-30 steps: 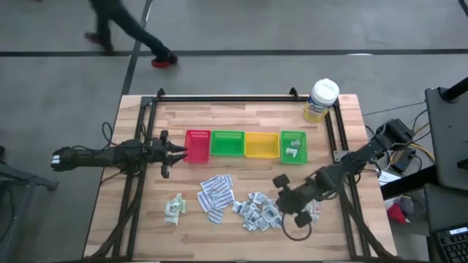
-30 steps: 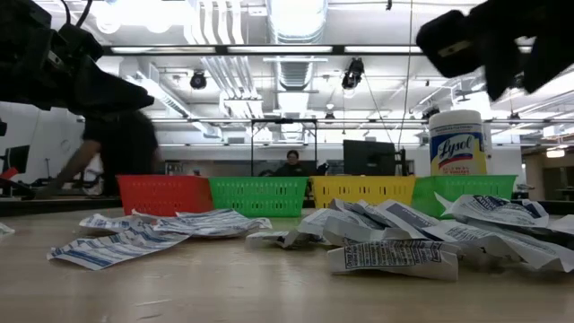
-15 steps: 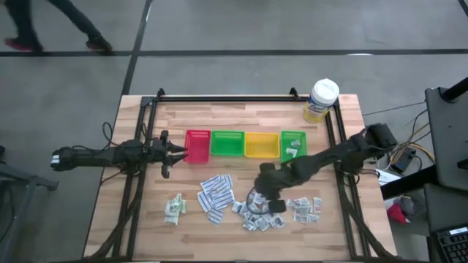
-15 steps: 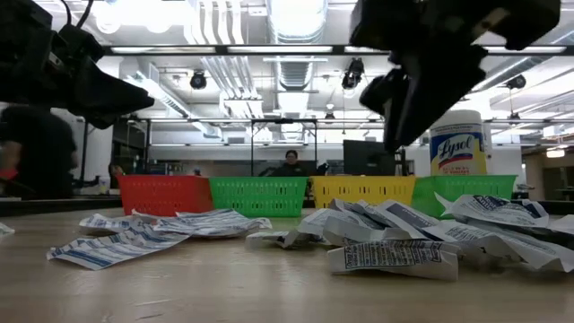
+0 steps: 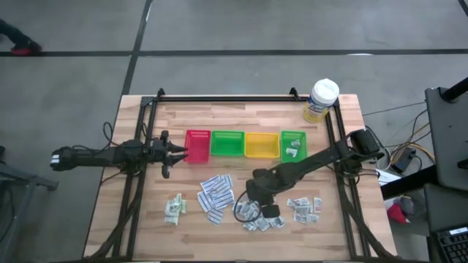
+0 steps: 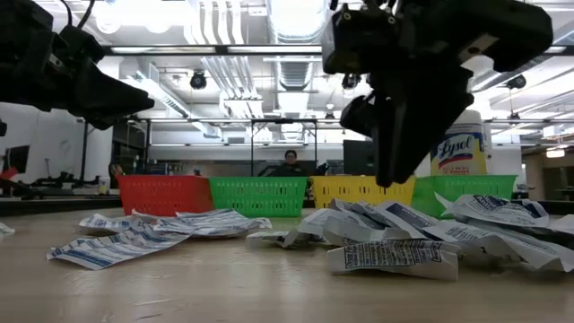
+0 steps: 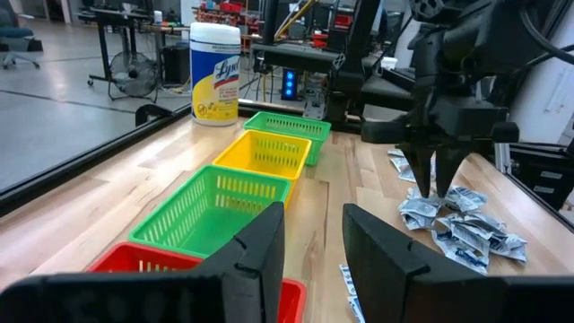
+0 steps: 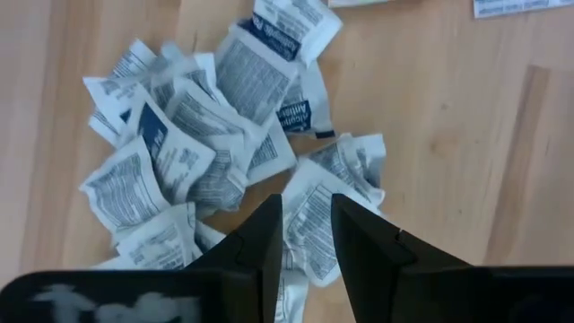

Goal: Pick & Place First Aid Supplies
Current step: Put the blue alcohol pad into the right green bin

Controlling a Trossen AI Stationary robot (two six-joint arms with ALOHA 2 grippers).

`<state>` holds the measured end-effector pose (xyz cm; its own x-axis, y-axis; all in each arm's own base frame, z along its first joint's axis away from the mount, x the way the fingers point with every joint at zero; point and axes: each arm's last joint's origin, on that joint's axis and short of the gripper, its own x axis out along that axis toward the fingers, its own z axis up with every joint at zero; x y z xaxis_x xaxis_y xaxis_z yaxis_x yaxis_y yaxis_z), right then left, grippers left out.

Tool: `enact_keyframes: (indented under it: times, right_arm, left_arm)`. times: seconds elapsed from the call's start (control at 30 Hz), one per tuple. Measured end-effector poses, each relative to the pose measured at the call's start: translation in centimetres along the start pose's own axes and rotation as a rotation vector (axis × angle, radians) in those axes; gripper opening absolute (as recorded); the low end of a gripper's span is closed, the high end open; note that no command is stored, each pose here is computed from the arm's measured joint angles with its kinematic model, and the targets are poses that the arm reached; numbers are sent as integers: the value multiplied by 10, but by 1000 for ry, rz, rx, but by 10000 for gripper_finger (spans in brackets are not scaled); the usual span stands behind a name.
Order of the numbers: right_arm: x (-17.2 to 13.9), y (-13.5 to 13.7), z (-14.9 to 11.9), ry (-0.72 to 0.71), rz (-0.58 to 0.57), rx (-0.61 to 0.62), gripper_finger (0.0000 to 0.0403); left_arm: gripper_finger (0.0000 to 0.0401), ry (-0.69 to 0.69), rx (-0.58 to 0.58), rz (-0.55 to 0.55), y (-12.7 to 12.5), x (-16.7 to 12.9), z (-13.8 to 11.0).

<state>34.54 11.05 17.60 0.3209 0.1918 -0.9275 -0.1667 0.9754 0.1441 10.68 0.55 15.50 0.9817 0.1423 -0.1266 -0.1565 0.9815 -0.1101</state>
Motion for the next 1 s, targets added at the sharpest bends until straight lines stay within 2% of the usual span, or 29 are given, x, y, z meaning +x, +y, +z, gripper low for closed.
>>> enact_keyframes:
  times: [0.37, 0.7, 1.0]
  right_arm:
    - [3, -2, -6, 44, -21, 61, 105]
    - [8, -9, -8, 54, -106, 51, 88]
    - [14, -12, -16, 80, -114, 69, 89]
  left_arm:
    - [113, 5, 1, 1, 0, 0, 0]
    - [113, 9, 2, 2, 0, 1, -1]
    - [113, 10, 2, 2, 0, 1, -1]
